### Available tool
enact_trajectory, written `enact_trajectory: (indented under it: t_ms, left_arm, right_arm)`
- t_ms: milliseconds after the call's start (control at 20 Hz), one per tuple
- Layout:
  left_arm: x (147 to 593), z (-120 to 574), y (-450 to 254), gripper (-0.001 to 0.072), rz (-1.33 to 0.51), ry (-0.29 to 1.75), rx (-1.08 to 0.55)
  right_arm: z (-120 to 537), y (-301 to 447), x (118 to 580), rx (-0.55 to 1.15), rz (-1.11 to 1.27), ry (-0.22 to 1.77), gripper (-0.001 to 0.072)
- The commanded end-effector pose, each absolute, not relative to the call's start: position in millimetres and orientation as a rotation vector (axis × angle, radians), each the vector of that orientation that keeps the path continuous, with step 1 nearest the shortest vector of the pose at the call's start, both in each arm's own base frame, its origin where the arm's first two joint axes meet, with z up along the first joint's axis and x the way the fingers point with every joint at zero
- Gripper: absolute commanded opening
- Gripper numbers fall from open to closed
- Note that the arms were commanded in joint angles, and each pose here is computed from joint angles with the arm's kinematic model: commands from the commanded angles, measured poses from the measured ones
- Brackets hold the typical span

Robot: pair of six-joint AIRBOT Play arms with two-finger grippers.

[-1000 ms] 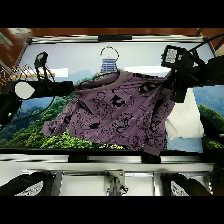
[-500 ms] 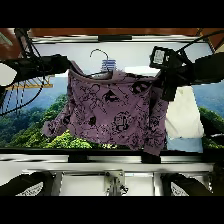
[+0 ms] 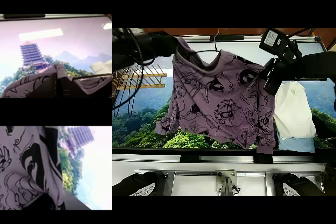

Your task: Fold the shirts.

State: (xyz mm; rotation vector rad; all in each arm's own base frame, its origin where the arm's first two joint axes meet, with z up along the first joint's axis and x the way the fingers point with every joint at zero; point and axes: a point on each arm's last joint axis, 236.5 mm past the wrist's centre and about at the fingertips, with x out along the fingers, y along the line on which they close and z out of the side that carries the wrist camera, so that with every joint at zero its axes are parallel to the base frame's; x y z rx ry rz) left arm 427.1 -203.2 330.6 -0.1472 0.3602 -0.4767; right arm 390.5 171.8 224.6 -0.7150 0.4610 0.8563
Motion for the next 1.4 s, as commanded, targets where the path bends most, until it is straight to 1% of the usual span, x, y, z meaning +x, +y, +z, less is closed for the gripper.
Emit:
enact_trajectory:
  t_ms: [0, 100, 250, 350, 450, 600, 750, 850, 1000, 1100, 1150, 1250, 1350]
  left_arm:
    - [422, 378, -192, 0.0060, -0.453, 0.241, -0.120]
    - [417, 427, -190, 0.0060, -0.463, 0.095, -0.156]
    - [402, 494, -190, 0.0060, -0.492, -0.106, -0.270]
    - [392, 510, -200, 0.0061, -0.532, -0.154, -0.296]
    - [385, 500, -219, 0.0061, -0.570, -0.116, -0.254]
    - [382, 456, -251, 0.0061, -0.628, 0.045, -0.183]
    - [393, 425, -270, 0.0061, -0.646, 0.134, -0.165]
    - [407, 428, -277, 0.0061, -0.640, 0.104, -0.233]
    - [416, 479, -272, 0.0061, -0.637, -0.112, -0.374]
    - [413, 509, -261, 0.0060, -0.631, -0.242, -0.413]
    - [412, 516, -256, 0.0061, -0.624, -0.273, -0.421]
    - [420, 506, -251, 0.0060, -0.605, -0.234, -0.407]
    - [429, 458, -263, 0.0061, -0.602, -0.040, -0.349]
  right_arm:
    - [250, 170, 399, -0.629, 0.769, 0.403, 0.0067]
    - [263, 171, 397, -0.615, 0.757, 0.364, 0.0067]
    - [286, 168, 395, -0.598, 0.713, 0.294, 0.0067]
    - [315, 165, 400, -0.541, 0.650, 0.207, 0.0067]
    - [333, 163, 403, -0.486, 0.608, 0.156, 0.0067]
    - [332, 163, 402, -0.444, 0.606, 0.177, 0.0066]
    - [330, 164, 400, -0.439, 0.617, 0.187, 0.0067]
    - [327, 169, 396, -0.427, 0.643, 0.202, 0.0067]
    - [314, 175, 386, -0.425, 0.694, 0.257, 0.0067]
    - [305, 177, 380, -0.437, 0.722, 0.295, 0.0066]
    - [302, 177, 378, -0.443, 0.731, 0.305, 0.0067]
    - [303, 178, 377, -0.439, 0.736, 0.300, 0.0067]
    - [312, 180, 381, -0.415, 0.727, 0.266, 0.0067]
